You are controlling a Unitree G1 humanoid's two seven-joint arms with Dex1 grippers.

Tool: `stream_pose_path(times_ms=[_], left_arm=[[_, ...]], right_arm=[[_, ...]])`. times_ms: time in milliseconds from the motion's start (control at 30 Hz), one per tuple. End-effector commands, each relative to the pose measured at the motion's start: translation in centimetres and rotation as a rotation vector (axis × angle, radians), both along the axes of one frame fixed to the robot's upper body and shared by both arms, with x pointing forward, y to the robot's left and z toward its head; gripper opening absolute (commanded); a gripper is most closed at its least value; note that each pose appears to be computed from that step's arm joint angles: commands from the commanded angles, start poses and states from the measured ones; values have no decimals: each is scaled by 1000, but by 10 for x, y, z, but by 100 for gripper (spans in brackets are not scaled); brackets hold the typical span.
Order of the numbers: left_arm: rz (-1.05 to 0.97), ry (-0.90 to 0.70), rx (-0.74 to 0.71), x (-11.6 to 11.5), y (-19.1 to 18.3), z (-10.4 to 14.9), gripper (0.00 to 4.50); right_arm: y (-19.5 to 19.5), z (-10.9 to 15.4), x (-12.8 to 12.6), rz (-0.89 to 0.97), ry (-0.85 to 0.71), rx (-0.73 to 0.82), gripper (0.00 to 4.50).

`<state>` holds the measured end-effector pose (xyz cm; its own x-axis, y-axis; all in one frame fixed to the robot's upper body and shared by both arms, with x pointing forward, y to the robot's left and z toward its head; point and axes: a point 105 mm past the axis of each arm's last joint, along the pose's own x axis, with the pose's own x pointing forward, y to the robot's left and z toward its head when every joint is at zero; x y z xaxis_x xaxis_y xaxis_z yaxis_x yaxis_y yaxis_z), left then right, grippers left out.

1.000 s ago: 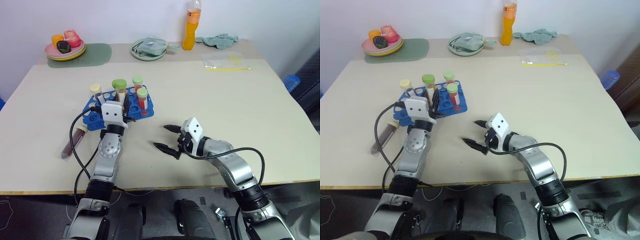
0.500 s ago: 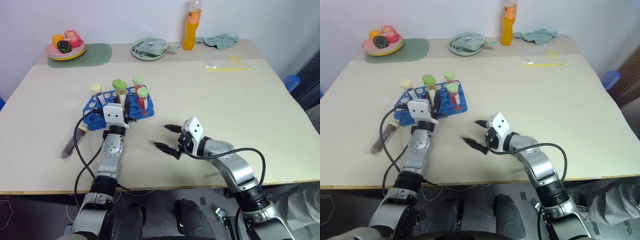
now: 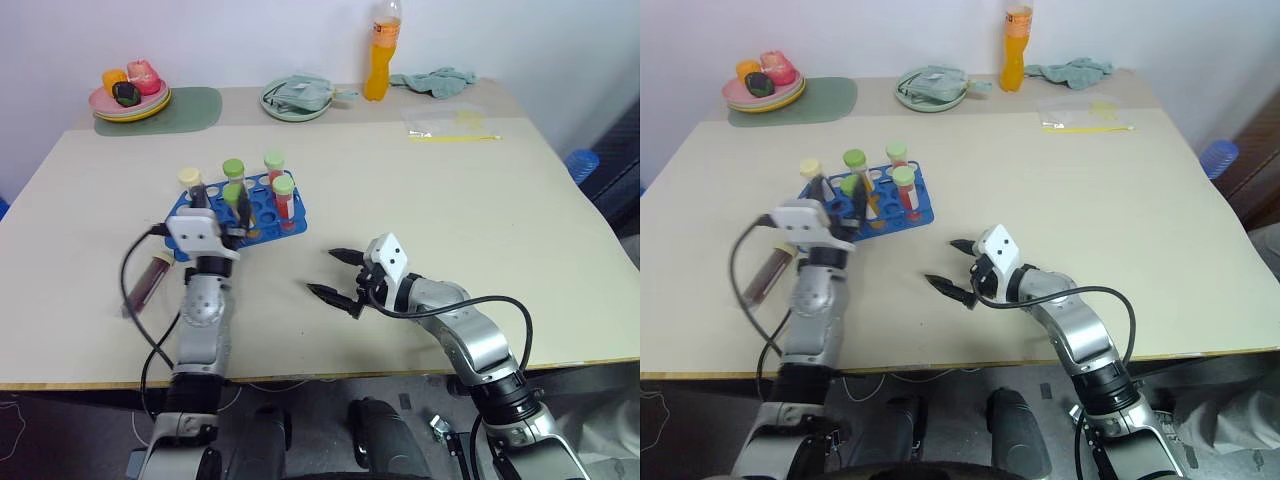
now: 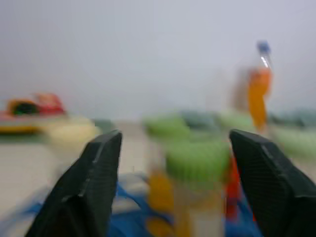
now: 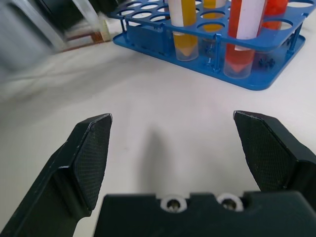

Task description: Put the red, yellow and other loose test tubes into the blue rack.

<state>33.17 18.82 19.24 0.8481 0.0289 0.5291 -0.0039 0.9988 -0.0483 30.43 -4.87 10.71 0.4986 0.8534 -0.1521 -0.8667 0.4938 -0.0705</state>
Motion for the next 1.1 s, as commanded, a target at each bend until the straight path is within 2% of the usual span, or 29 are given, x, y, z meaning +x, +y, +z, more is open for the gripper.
stream_pose_path(times_ms=[33,133,233,400,533,733,933,1000,1067,1100], left_arm=[[11,-57,11,-28,21,41,360],[-23,65,24,-41,40,49,360],[6,401,72,-46,73,22,444],[112,942,267,-56,112,-21,444],[-71,1281,242,-61,112,-39,444],[-82,1487,187,-44,118,-42,444],[-110,1607,256,-39,115,-63,444],[-115,1619,263,-38,117,-65,391],[-108,1620,275,-35,120,-64,318],[-106,1620,278,-34,121,-64,249]], right_arm=[[1,15,-3,12,-39,43,436],[2,14,-3,22,-31,47,436],[5,13,-3,39,-26,50,436],[13,13,-2,73,-22,56,436],[18,14,0,93,-33,55,436],[20,15,1,90,-40,64,436],[18,16,1,59,-47,73,436],[17,16,1,56,-48,73,436],[17,16,1,54,-48,72,436],[17,16,1,54,-48,72,436]])
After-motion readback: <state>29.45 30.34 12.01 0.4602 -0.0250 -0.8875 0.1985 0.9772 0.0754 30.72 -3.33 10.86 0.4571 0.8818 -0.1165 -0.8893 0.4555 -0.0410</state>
